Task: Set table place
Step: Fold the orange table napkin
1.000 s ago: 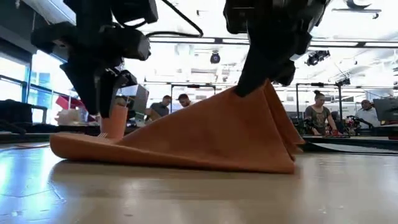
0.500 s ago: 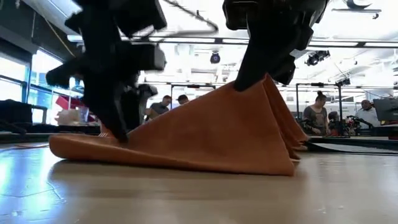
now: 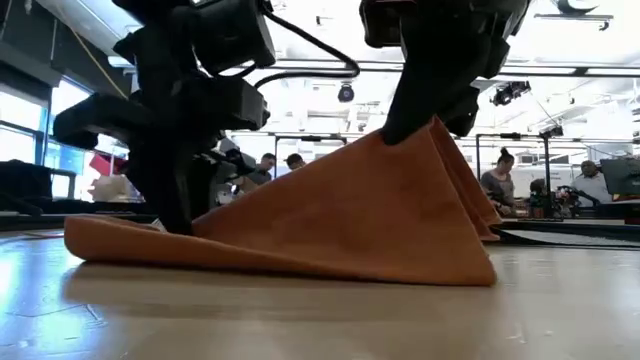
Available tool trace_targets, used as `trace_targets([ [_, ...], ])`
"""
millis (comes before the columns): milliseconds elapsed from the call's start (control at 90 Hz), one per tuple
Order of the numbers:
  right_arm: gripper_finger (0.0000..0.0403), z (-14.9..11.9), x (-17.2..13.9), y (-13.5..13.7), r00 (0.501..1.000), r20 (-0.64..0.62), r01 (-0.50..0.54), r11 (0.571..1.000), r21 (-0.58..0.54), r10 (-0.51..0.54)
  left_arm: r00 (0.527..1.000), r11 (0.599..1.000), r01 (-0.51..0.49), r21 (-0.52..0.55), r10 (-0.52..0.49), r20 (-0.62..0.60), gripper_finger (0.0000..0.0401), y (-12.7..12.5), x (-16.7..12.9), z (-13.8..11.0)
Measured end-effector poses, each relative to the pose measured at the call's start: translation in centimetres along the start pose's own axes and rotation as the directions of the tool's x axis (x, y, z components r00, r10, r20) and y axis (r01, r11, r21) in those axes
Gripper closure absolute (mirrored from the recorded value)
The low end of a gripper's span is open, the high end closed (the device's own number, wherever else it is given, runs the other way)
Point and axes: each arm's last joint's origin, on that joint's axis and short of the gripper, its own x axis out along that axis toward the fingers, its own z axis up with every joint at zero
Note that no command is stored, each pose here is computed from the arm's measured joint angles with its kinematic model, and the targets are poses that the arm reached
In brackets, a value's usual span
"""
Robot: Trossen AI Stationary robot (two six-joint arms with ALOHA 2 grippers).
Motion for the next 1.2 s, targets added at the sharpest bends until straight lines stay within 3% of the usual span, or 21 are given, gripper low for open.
trace_targets([
  [89, 0.0403, 0.0, 0.0, 0.0, 1.0, -0.007, -0.008, 1.0, -0.019, 0.008, 0.998, 0.996, 0.064, -0.068, -0.065, -0.012, 0.0393, 0.4, -0.3, -0.2],
  [189, 0.0403, 0.3, -0.6, 0.0, 1.0, 0.001, -0.02, 0.999, -0.034, 0.02, 0.997, 0.996, 0.033, -0.085, -0.039, -0.067, 0.0399, 0.7, -1.6, 0.2],
  [322, 0.0403, 1.1, -2.4, -0.9, 0.992, 0.084, 0.098, 0.995, -0.024, -0.096, 0.968, 0.975, -0.221, -0.024, 0.216, -0.129, 0.04, 0.8, -5.5, 1.5],
  [411, 0.0403, 1.7, -4.2, -1.3, 0.955, 0.146, 0.266, 0.964, -0.026, -0.259, 0.9, 0.906, -0.424, 0.002, 0.421, -0.107, 0.0401, 0.5, -8.8, 2.5],
  [467, 0.0403, 2.3, -5.5, -1.3, 0.918, 0.186, 0.366, 0.929, -0.051, -0.351, 0.84, 0.841, -0.541, -0.02, 0.538, -0.074, 0.0401, 0.1, -10.7, 2.8],
  [556, 0.0403, 2.4, -6.5, -0.7, 0.872, 0.247, 0.464, 0.875, -0.138, -0.423, 0.798, 0.797, -0.602, -0.043, 0.602, -0.026, 0.0401, -1.3, -12.0, 2.4],
  [622, 0.0403, 1.6, -5.6, -0.3, 0.87, 0.255, 0.473, 0.861, -0.186, -0.423, 0.797, 0.796, -0.603, -0.039, 0.604, -0.008, 0.0401, -2.6, -11.0, 1.6],
  [700, 0.0403, -0.1, -2.9, -0.2, 0.885, 0.233, 0.448, 0.873, -0.193, -0.403, 0.823, 0.822, -0.568, -0.037, 0.568, 0.011, 0.0401, -4.1, -8.3, 0.4],
  [833, 0.039, -3.3, 2.7, -0.3, 0.945, 0.158, 0.32, 0.911, -0.26, -0.287, 0.945, 0.947, -0.32, -0.019, 0.32, 0.072, 0.0386, -7.1, -3.6, -1.7],
  [878, 0.0379, -4.3, 4.1, -0.2, 0.967, 0.106, 0.253, 0.92, -0.298, -0.232, 0.966, 0.969, -0.247, -0.016, 0.247, 0.072, 0.0375, -8.1, -2.9, -2.1],
  [1033, 0.0315, -5.4, 6.0, 0.8, 0.991, 0.032, 0.136, 0.925, -0.354, -0.133, 0.982, 0.983, -0.186, 0.004, 0.185, 0.047, 0.0333, -11.3, -3.2, -2.8],
  [1200, 0.0242, -4.9, 4.2, 1.8, 0.995, 0.019, 0.098, 0.906, -0.411, -0.099, 0.978, 0.982, -0.188, -0.032, 0.19, 0.083, 0.0307, -13.1, -5.3, -1.4],
])
